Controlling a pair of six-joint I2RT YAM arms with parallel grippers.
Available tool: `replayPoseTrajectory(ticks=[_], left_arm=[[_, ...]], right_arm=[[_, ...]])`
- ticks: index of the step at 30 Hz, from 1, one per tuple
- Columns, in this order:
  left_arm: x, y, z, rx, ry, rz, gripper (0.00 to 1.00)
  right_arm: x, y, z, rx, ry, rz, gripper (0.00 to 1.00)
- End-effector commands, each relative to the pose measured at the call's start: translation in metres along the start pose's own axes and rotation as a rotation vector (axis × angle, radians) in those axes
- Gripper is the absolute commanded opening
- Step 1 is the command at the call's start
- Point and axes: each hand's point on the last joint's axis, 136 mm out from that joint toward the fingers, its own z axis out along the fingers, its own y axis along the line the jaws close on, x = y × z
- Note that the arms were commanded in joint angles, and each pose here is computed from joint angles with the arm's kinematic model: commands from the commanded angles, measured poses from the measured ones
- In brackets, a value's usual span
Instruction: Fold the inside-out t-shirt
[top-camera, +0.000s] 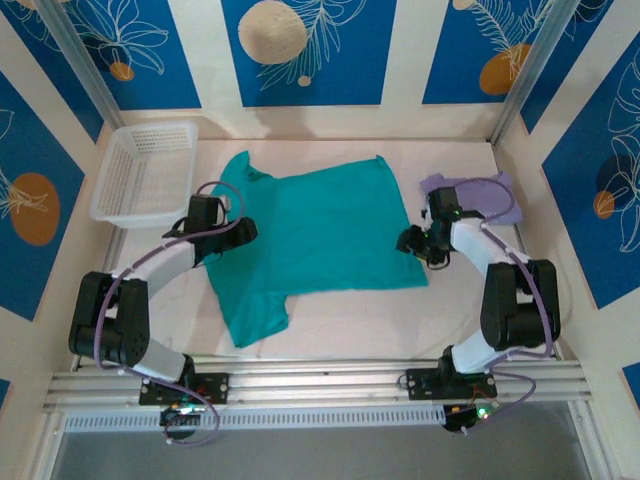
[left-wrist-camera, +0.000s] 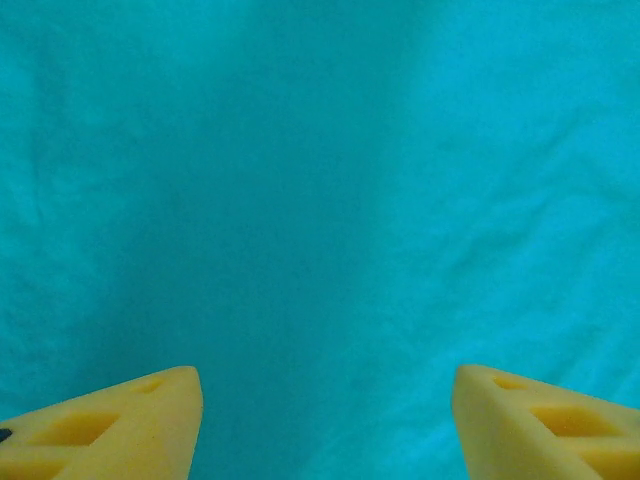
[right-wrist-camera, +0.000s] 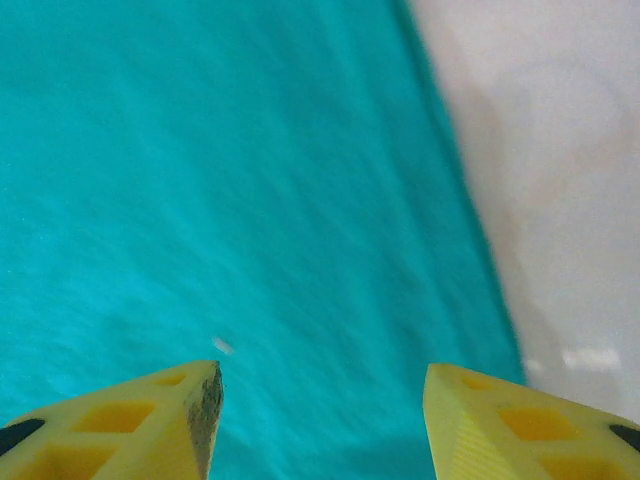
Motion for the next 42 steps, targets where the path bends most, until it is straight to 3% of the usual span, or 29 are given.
replayPoseTrajectory(ticks=[1,11,17,20,24,28,42], left_arm=[[0.005,-0.022,-0.018,0.086,-0.001,0.005,0.67],[0.04,-0.023,-0.04,-0.009,0.071,0.099,0.68],[0.079,0.002,-0.07,-0.15,0.095,0.115,0.69],[0.102,0.018,-0.088,-0.233,0.112,0.122,0.69],[0.138,0.034,-0.102,-0.303,0.169,0.091,0.69],[0.172,0.052,-0.11,-0.365,0.228,0.058,0.7],[0.226,0.053,-0.099,-0.297,0.4,-0.015,0.45]], right_arm=[[0.028,-0.032,-0.005,0.1,0.039,0.115,0.59],[0.042,-0.043,0.008,0.141,0.117,0.18,0.59],[0.042,-0.04,0.019,0.116,0.172,0.187,0.5],[0.042,-0.038,0.023,0.084,0.192,0.187,0.38],[0.038,-0.029,0.022,0.024,0.17,0.172,0.15],[0.033,-0.023,0.015,-0.013,0.12,0.156,0.05],[0.029,-0.018,0.004,-0.05,0.067,0.109,0.01]])
